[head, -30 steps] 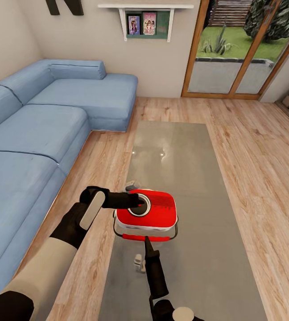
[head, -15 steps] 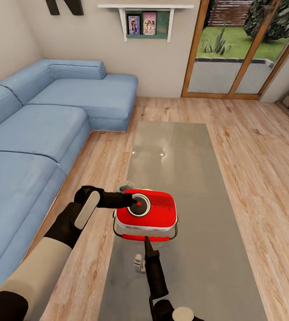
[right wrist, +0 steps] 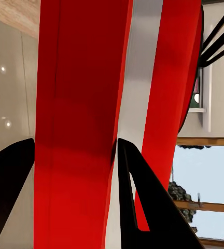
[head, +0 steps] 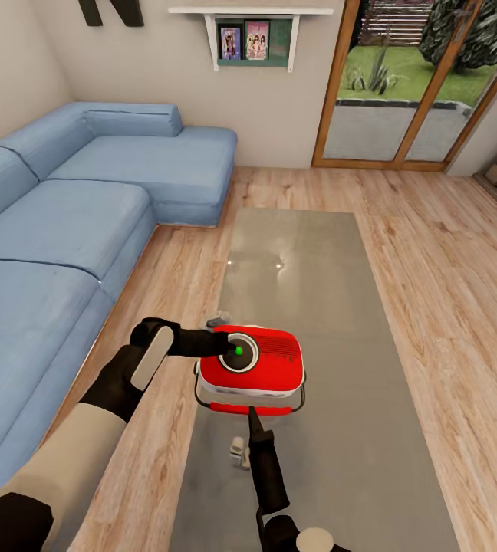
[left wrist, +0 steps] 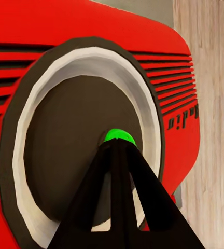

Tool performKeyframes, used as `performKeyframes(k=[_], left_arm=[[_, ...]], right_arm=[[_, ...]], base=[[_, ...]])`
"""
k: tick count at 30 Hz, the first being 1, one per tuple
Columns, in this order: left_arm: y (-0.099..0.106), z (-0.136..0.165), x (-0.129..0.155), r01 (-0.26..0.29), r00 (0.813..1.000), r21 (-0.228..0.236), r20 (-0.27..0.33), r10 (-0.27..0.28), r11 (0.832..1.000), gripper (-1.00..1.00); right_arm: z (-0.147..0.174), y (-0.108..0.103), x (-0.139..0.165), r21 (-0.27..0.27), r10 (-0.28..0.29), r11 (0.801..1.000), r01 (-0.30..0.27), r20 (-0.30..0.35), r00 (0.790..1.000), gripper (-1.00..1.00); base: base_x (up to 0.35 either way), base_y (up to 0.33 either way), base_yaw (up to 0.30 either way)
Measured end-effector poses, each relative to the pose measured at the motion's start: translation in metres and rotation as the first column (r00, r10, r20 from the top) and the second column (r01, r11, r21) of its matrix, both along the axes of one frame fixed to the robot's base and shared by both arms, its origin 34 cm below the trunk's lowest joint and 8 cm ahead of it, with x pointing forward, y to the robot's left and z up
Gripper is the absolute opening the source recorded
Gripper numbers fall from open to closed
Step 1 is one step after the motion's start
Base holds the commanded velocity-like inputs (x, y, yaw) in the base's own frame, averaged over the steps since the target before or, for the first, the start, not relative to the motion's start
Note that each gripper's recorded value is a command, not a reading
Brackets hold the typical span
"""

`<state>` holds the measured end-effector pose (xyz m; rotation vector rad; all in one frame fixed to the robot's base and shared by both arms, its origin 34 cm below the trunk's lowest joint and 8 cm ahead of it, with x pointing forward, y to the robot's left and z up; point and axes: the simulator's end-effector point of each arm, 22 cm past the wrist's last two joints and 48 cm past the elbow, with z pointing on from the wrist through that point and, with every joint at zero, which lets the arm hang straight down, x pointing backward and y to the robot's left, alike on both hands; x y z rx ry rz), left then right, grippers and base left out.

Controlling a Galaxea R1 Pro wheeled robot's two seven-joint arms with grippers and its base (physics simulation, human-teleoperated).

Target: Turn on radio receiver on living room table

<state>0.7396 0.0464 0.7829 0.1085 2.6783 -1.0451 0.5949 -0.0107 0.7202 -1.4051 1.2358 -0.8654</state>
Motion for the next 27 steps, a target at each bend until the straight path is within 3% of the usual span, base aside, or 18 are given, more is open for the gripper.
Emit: performKeyframes(k=[4,5,6,7,8,11,14,18,21,22,23,24,25,27], left_arm=[[-0.006,0.013,0.005,-0.001,1.0,-0.029,0.023,0.001,1.0,-1.0],[-0.015,0.036,0.011,-0.002,0.998,-0.091,0.055,0.007,0.996,-1.0],[-0.019,0.047,0.014,-0.001,0.998,-0.12,0.07,0.01,0.993,-1.0],[-0.036,0.095,0.02,0.005,0.994,-0.265,0.108,0.024,0.964,-1.0],[-0.04,0.119,0.023,0.016,0.991,-0.322,0.134,0.029,0.947,-1.0],[-0.036,0.173,0.038,0.044,0.979,-0.416,0.198,0.043,0.908,-1.0],[-0.034,0.19,0.041,0.057,0.975,-0.442,0.218,0.046,0.895,-1.0],[-0.03,0.194,0.043,0.058,0.973,-0.445,0.225,0.048,0.894,-1.0],[-0.013,0.185,0.047,0.043,0.973,-0.414,0.224,0.056,0.909,-1.0],[-0.004,0.18,0.048,0.035,0.973,-0.398,0.223,0.06,0.917,-1.0],[0.001,0.178,0.049,0.03,0.973,-0.389,0.222,0.062,0.921,-1.0],[0.006,0.175,0.05,0.025,0.973,-0.38,0.221,0.064,0.925,-1.0],[0.008,0.174,0.051,0.023,0.973,-0.375,0.221,0.065,0.927,-1.0],[0.014,0.167,0.052,0.01,0.976,-0.363,0.207,0.07,0.932,-1.0]], right_arm=[[0.0,0.0,0.0,0.0,0.0,1.0,0.0,0.0,1.0,-1.0],[0.0,0.0,0.0,0.0,0.0,1.0,0.0,0.0,1.0,-1.0],[0.0,0.0,0.0,0.0,0.0,1.0,0.0,0.0,1.0,-1.0],[0.0,0.0,0.0,0.001,0.0,1.0,0.0,0.0,1.0,-1.0],[0.0,0.0,0.0,0.0,0.0,1.0,0.0,0.0,1.0,-1.0],[0.0,0.0,0.0,0.0,0.0,1.0,0.0,0.001,1.0,-1.0],[0.0,-0.002,0.0,-0.001,-0.003,1.0,0.003,0.001,1.0,-1.0],[0.003,-0.005,0.006,0.024,-0.021,0.999,0.021,0.0,1.0,-1.0],[0.008,-0.029,0.041,0.131,-0.18,0.973,0.191,-0.095,0.979,-1.0],[0.007,-0.039,0.06,0.176,-0.211,0.953,0.244,-0.187,0.959,-1.0],[0.011,-0.063,0.081,0.217,-0.274,0.919,0.329,-0.249,0.929,-1.0],[0.021,-0.094,0.107,0.257,-0.318,0.873,0.415,-0.345,0.883,-1.0],[0.037,-0.12,0.126,0.276,-0.348,0.84,0.467,-0.387,0.854,-1.0],[0.076,-0.184,0.151,0.281,-0.345,0.766,0.578,-0.579,0.739,-1.0]], base=[[0.0,0.0,0.0],[0.0,0.0,0.0],[0.0,0.0,0.0],[0.0,0.0,0.0],[0.0,0.0,0.0],[0.0,0.0,0.0],[0.0,0.0,0.0],[0.0,0.0,0.0],[0.0,0.0,0.0],[0.0,0.0,0.0],[0.0,0.0,0.0],[0.0,0.0,0.0],[0.0,0.0,0.0],[0.0,0.0,0.0]])
